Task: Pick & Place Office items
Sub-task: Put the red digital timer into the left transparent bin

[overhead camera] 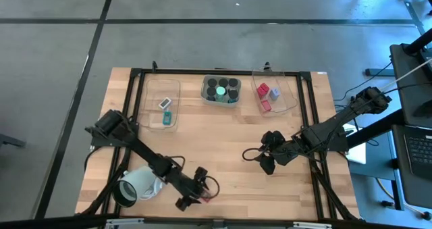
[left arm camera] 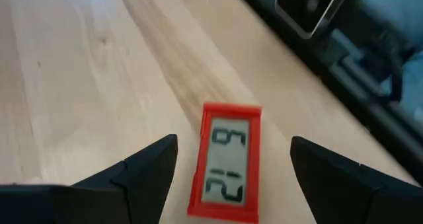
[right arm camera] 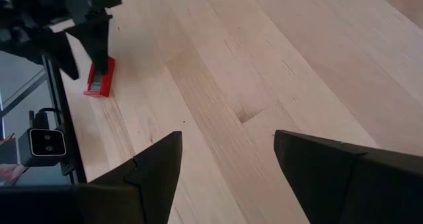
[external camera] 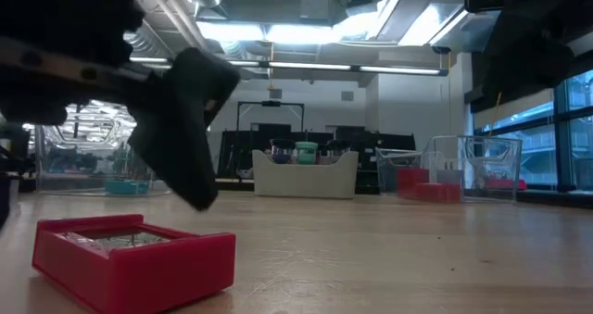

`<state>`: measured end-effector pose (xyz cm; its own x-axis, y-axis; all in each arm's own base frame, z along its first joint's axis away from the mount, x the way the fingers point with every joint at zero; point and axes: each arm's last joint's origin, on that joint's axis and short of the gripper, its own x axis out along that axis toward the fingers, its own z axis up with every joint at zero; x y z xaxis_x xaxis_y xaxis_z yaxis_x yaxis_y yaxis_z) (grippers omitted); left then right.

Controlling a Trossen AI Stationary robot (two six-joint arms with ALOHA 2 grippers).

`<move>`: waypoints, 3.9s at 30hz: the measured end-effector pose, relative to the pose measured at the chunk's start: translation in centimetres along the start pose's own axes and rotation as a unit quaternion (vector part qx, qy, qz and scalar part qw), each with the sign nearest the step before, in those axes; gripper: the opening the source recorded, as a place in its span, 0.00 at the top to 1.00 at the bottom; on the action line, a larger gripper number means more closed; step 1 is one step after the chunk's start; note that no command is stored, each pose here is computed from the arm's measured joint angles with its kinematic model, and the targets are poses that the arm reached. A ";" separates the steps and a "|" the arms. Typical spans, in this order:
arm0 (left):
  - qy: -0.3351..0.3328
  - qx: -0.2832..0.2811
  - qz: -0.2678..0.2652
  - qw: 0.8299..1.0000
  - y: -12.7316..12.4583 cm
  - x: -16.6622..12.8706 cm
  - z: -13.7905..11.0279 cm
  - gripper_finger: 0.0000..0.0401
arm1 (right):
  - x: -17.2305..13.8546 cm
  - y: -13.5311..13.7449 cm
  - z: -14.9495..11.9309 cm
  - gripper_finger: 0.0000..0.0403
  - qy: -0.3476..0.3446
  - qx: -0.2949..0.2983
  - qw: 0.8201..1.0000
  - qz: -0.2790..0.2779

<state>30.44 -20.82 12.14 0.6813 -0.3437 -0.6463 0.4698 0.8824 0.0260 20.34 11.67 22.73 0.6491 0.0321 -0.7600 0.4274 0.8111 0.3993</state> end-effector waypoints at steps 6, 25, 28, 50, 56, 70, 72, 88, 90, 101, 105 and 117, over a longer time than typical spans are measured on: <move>0.053 -0.001 0.010 0.999 0.6 0.5 -0.7 0.28 | 0.0 0.0 0.0 0.39 -0.001 0.000 1.000 0.002; 0.057 0.009 -0.002 0.998 0.2 0.6 -0.9 0.38 | 0.0 0.0 0.0 0.39 -0.001 0.001 1.000 0.002; 0.058 0.000 -0.007 0.998 0.1 0.7 -0.9 0.47 | 0.0 0.0 0.0 0.39 -0.001 0.001 1.000 0.002; -0.090 -0.233 0.133 0.959 2.3 -2.2 3.0 0.60 | 0.0 0.1 0.1 0.39 -0.002 0.002 1.000 0.005; -0.119 -0.254 0.258 0.925 4.7 -6.2 4.7 0.61 | 0.0 0.1 0.1 0.39 -0.002 0.002 1.000 0.005; -0.077 -0.355 0.503 0.784 9.4 -19.9 2.5 0.61 | 0.0 0.2 0.1 0.39 -0.004 0.003 1.000 0.008; -0.048 -0.381 0.523 0.761 10.1 -20.9 1.4 0.60 | 0.0 0.2 0.1 0.39 -0.004 0.003 1.000 0.008; 0.169 -0.502 0.589 0.611 13.0 -21.4 -9.3 0.59 | 0.0 0.2 0.1 0.39 -0.006 0.004 1.000 0.011; 0.178 -0.515 0.584 0.602 13.1 -21.1 -10.4 0.60 | 0.0 0.2 0.1 0.39 -0.006 0.004 1.000 0.011; 0.197 -0.545 0.530 0.619 13.1 -19.5 -13.4 0.60 | 0.0 0.2 0.1 0.39 -0.006 0.004 1.000 0.011; 0.202 -0.543 0.531 0.619 13.2 -19.6 -13.5 0.60 | 0.0 0.2 0.1 0.39 -0.006 0.004 1.000 0.011; 0.203 -0.543 0.532 0.618 13.3 -19.7 -13.5 0.56 | 0.0 0.2 0.1 0.39 -0.006 0.004 1.000 0.011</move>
<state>15.69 1.98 14.90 -0.0195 0.5301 -0.8477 -0.9253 0.3116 0.2162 20.51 11.78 22.88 0.6660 0.0430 -0.7447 0.4183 0.8050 0.4206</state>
